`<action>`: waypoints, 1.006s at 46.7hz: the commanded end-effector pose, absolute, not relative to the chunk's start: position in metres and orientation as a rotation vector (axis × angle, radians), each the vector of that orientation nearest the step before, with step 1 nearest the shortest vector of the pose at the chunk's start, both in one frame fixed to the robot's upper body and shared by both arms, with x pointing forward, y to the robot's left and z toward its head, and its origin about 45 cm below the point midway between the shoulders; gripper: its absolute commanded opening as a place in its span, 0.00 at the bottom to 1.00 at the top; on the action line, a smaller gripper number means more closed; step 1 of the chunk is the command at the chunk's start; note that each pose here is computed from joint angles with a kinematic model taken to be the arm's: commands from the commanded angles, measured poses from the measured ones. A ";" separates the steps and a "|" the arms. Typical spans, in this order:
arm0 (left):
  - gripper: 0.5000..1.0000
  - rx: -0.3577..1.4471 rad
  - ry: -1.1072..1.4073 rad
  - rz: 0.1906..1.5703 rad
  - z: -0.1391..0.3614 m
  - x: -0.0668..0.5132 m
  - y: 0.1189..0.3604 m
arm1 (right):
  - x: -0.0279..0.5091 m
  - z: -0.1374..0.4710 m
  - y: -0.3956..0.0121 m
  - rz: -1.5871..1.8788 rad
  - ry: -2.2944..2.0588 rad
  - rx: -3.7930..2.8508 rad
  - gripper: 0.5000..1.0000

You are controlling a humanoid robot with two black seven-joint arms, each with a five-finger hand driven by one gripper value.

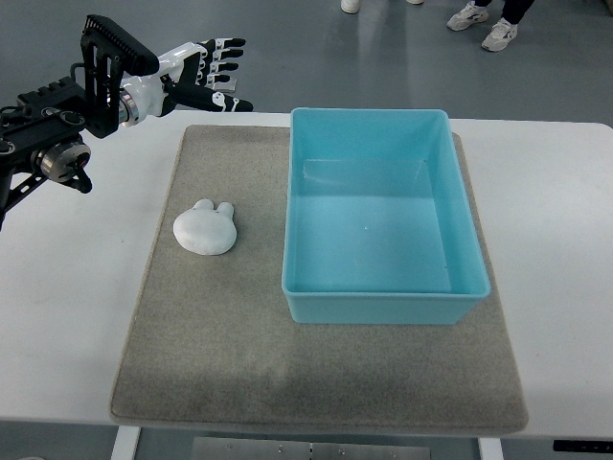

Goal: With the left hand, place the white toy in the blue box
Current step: 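Swing the left hand over the white rabbit toy and lower fingers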

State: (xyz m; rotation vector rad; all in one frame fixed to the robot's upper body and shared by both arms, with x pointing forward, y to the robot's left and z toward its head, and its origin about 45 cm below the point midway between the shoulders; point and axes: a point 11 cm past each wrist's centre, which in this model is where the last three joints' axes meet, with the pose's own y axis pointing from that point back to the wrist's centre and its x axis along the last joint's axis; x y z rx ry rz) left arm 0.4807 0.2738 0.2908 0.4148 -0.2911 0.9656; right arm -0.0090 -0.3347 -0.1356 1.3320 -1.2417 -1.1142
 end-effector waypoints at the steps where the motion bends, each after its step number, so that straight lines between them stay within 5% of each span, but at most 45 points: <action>1: 0.98 0.471 -0.361 0.899 0.295 0.473 0.272 | -0.009 -0.136 -0.335 -1.115 -1.242 1.332 0.87; 29: 0.98 0.782 -0.542 0.521 0.303 0.436 0.297 | -0.009 -0.136 -0.335 -1.114 -1.243 1.333 0.87; 47: 0.98 0.838 -0.597 0.337 0.301 0.409 0.281 | -0.009 -0.136 -0.335 -1.112 -1.243 1.333 0.87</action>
